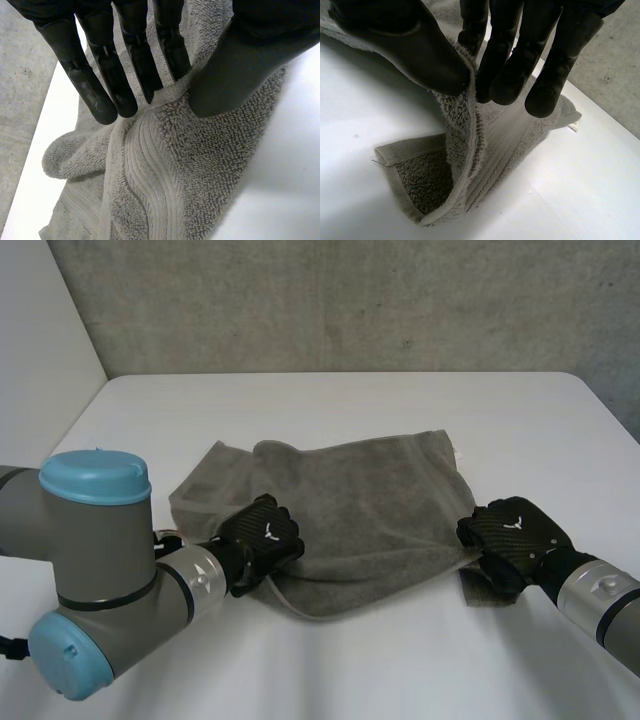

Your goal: Fold the towel.

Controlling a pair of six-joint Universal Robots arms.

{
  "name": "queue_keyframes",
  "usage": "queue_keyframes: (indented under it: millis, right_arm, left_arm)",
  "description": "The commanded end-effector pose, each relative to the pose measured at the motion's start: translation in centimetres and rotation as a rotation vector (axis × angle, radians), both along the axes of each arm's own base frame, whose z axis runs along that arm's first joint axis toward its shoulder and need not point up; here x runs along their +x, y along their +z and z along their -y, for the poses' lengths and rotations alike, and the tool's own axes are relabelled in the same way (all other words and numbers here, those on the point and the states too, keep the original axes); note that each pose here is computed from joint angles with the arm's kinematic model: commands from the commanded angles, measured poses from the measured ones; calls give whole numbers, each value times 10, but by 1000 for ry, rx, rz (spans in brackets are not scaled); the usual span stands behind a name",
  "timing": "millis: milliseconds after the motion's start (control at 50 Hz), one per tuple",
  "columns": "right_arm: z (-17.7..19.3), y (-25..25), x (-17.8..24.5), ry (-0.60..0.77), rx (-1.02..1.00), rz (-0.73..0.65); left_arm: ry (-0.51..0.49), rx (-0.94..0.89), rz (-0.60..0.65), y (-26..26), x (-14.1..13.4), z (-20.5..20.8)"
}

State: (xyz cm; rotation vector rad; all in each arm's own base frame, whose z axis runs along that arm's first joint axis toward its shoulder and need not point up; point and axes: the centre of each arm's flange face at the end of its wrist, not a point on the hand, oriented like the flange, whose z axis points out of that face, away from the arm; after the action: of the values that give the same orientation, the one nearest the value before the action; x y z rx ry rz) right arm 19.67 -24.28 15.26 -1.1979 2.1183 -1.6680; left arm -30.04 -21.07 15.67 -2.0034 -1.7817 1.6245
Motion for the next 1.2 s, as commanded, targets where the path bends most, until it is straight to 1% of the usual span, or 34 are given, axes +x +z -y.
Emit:
queue_keyframes:
  millis: [20, 260, 380, 420, 440, 480, 500, 540, 560, 580, 600, 620, 640, 660, 700, 720, 740, 780, 800, 820, 840, 860, 880, 900, 940, 960, 980, 1000, 1040, 1100, 1120, 1140, 1180, 1200]
  right_arm:
    - [-1, 0, 0, 1, 3, 0]
    - [-1, -1, 0, -2, 4, -3]
    - [3, 1, -2, -15, -1, 1]
    - [7, 11, -4, -28, -11, 16]
    - [7, 11, -4, -28, -11, 17]
    - [4, 37, -2, -33, -8, 38]
    - [4, 37, -2, -33, -8, 38]
    - [-1, 79, -1, -33, -12, 71]
    - [-1, 79, -1, -33, -12, 72]
    - [-1, 99, -1, -38, -30, 84]
    - [1, 122, -2, -33, -78, 99]
    - [1, 122, -2, -33, -79, 99]
    - [2, 145, -1, -26, -137, 110]
    - [2, 145, -1, -26, -137, 110]
    - [1, 185, -1, -14, -239, 114]
    - [0, 197, -1, -10, -249, 108]
    - [0, 197, -1, -10, -249, 108]
    - [10, 198, -3, -9, -218, 73]
    - [10, 198, -3, -9, -218, 73]
    - [16, 188, 0, 4, -185, 32]
    - [20, 177, 2, 23, -160, -13]
    - [20, 176, 2, 23, -160, -14]
    - [22, 163, 6, 53, -137, -72]
    - [22, 163, 6, 53, -137, -72]
    - [24, 135, 21, 111, -100, -187]
    - [24, 135, 21, 111, -100, -187]
    - [27, 118, 30, 121, -71, -244]
    - [27, 117, 30, 121, -71, -245]
    - [35, 90, 45, 109, -49, -352]
    - [50, 76, 59, 96, -105, -403]
    - [60, 74, 68, 95, -166, -402]
    - [60, 74, 68, 95, -167, -402]
    - [87, 88, 83, 56, -356, -350]
    - [87, 88, 83, 55, -358, -350]
  left_arm:
    - [48, 2, 28, -5, 6, 0]
    - [56, -5, 32, -20, 9, -3]
    - [65, -69, -4, -4, 6, 3]
    - [99, -145, -62, 23, 7, 6]
    - [99, -145, -62, 23, 7, 6]
    - [154, -227, -145, 57, 11, 6]
    - [155, -228, -145, 57, 11, 6]
    - [234, -268, -295, 95, 17, 3]
    - [234, -268, -295, 95, 18, 3]
    - [279, -279, -393, 116, 23, 1]
    - [280, -280, -394, 116, 23, 1]
    - [307, -287, -490, 136, 27, -4]
    - [331, -291, -584, 155, 33, -9]
    - [331, -292, -585, 155, 33, -9]
    - [373, -286, -723, 180, 44, -17]
    - [373, -286, -724, 180, 44, -17]
    - [395, -278, -751, 183, 48, -17]
    - [445, -260, -727, 175, 57, -11]
    - [445, -260, -727, 175, 57, -11]
    - [473, -230, -696, 165, 61, -8]
    - [473, -230, -696, 165, 61, -8]
    - [493, -204, -670, 155, 64, -6]
    - [507, -166, -637, 142, 63, -3]
    - [507, -166, -637, 141, 63, -3]
    - [531, -83, -567, 110, 59, 6]
    - [531, -82, -567, 109, 59, 6]
    - [543, -50, -536, 96, 57, 12]
    - [544, -49, -536, 96, 57, 12]
    - [565, 5, -481, 71, 52, 24]
    - [565, 11, -476, 62, 43, 44]
    - [565, 11, -476, 62, 43, 45]
    - [565, -1, -486, 62, 38, 58]
    - [554, -61, -535, 77, 27, 87]
    - [554, -61, -536, 77, 26, 87]
